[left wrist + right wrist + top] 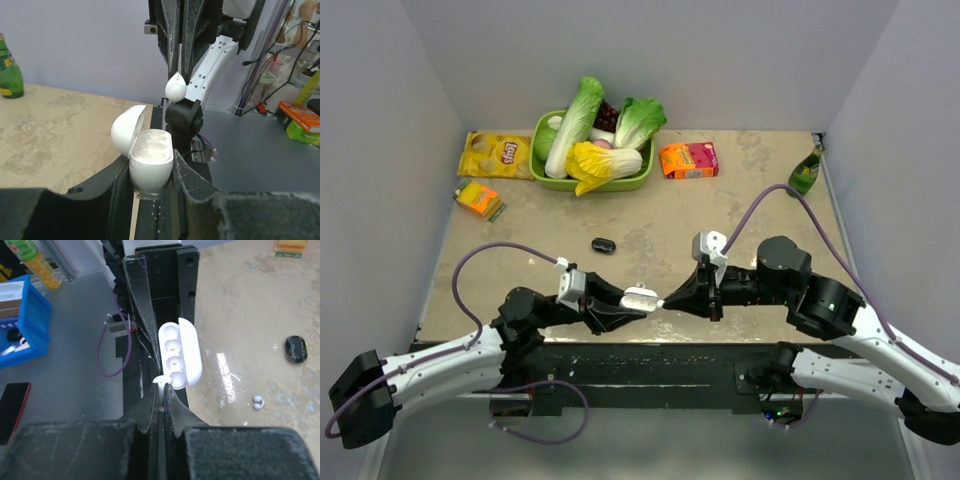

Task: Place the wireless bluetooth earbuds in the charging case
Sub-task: Place the earbud in the charging case.

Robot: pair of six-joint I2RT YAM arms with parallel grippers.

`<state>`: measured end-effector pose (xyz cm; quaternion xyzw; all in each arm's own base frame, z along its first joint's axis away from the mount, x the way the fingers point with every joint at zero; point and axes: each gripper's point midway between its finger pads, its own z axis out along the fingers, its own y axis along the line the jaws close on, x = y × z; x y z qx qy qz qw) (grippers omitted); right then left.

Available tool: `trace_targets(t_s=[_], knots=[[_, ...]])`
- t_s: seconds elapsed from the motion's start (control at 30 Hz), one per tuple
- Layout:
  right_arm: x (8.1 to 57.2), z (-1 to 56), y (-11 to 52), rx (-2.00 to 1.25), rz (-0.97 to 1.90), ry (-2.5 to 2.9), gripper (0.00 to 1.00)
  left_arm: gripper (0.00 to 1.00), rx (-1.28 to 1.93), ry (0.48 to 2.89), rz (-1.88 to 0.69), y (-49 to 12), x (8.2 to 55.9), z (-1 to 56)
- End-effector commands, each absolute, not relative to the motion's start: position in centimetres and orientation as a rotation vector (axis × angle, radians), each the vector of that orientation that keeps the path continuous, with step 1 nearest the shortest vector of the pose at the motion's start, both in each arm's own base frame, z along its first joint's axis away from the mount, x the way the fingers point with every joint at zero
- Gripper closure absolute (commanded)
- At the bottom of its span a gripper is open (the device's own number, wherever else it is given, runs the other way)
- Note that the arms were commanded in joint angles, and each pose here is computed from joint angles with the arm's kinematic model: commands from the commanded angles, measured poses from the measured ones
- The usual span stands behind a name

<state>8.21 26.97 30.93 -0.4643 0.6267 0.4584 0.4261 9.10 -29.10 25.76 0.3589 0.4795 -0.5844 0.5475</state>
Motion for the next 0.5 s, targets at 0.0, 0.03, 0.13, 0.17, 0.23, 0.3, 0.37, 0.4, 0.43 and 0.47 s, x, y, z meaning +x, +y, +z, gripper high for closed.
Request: trace_targets(t_s=[0.0, 0.03, 0.13, 0.17, 0.23, 0.3, 0.37, 0.4, 0.43, 0.47], knots=[[6.4, 31.3, 26.7, -1.246, 1.199, 1.489, 1.0, 1.0, 0.927, 0.981, -1.465, -29.3, 7.2, 29.1], [6.2, 31.4, 26.7, -1.25, 1.205, 1.488, 1.0, 1.0, 0.928, 0.974, -1.468, -29.3, 7.1, 29.2], [6.1, 31.2, 26.7, -1.259, 1.206, 1.493, 1.0, 1.0, 0.932, 0.975, -1.481, -29.3, 7.0, 29.1], [6.3, 31.1, 26.9, -1.261, 1.198, 1.5, 1.0, 1.0, 0.937, 0.971, -1.485, -29.3, 6.9, 29.2], [6.4, 30.7, 27.0, -1.262, 1.195, 1.513, 1.0, 1.0, 0.94, 0.967, -1.493, -29.3, 6.7, 29.2], [6.6, 30.3, 27.3, -1.265, 1.188, 1.528, 1.0, 1.0, 0.947, 0.963, -1.501, -29.3, 6.6, 29.3], [6.7, 30.2, 27.5, -1.263, 1.183, 1.535, 1.0, 1.0, 0.952, 0.959, -1.504, -29.3, 6.5, 29.3], [6.8, 30.0, 27.8, -1.266, 1.183, 1.539, 1.0, 1.0, 0.954, 0.961, -1.508, -29.3, 6.4, 29.2], [6.8, 30.1, 27.9, -1.263, 1.184, 1.534, 1.0, 1.0, 0.955, 0.962, -1.51, -29.4, 6.4, 29.2], [6.9, 30.0, 28.1, -1.262, 1.184, 1.54, 1.0, 1.0, 0.962, 0.965, -1.513, -29.5, 6.4, 29.0]])
